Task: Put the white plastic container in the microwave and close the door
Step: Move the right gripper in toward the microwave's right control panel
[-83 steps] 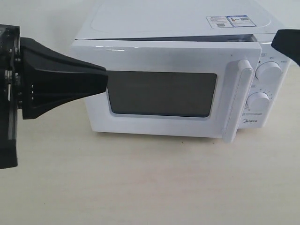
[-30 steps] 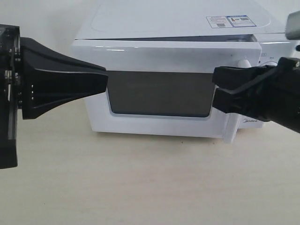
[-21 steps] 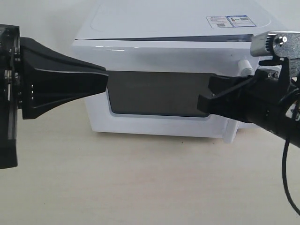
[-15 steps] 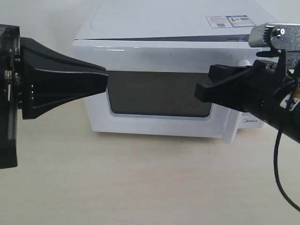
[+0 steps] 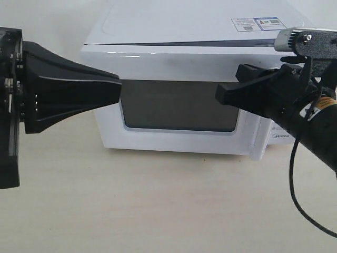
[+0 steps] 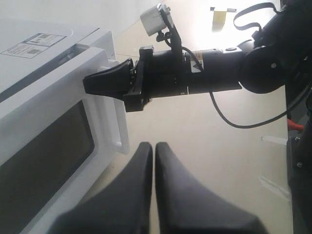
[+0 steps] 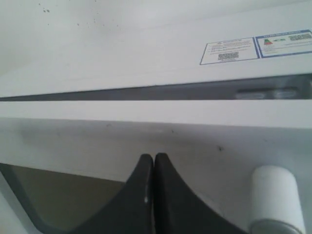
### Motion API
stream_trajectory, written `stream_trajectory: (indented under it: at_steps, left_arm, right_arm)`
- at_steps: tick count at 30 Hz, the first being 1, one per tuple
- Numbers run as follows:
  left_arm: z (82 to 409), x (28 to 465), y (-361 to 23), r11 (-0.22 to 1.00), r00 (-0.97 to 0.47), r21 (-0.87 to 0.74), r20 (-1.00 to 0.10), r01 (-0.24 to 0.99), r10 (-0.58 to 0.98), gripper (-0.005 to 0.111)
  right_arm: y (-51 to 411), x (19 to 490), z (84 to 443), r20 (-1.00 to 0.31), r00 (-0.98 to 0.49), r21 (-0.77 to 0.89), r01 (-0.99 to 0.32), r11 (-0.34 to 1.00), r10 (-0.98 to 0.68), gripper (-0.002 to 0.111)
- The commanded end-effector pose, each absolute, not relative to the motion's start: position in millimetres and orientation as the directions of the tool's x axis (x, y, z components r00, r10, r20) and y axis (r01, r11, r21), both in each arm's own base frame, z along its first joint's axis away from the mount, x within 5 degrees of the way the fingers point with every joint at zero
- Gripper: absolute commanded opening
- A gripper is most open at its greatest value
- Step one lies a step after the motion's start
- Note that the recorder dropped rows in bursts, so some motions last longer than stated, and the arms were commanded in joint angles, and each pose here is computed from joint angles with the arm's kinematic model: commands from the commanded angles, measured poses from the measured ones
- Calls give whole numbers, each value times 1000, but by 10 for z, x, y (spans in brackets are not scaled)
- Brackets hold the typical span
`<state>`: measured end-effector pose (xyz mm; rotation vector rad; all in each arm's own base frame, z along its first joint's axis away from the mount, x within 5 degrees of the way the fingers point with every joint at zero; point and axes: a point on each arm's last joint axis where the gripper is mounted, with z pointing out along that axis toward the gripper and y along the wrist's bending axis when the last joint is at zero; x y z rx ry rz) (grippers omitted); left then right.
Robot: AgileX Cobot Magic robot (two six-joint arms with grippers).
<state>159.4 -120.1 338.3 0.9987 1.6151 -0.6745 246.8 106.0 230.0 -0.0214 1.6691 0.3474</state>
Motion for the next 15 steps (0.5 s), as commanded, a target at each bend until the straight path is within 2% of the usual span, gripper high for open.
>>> stream_trajectory:
  at_steps: [1,15]
  left_arm:
    - [3386,1577,-1203,491,-90,45,-964,870,249,4]
    - [3386,1577,-1203,491,-90,45,-964,870,249,4]
  right_arm:
    - [1102,2564,2330,-974,-118,213,-211,954,191,0]
    - [1128,2734,2174,-972,-103,225,-148,963,212,0]
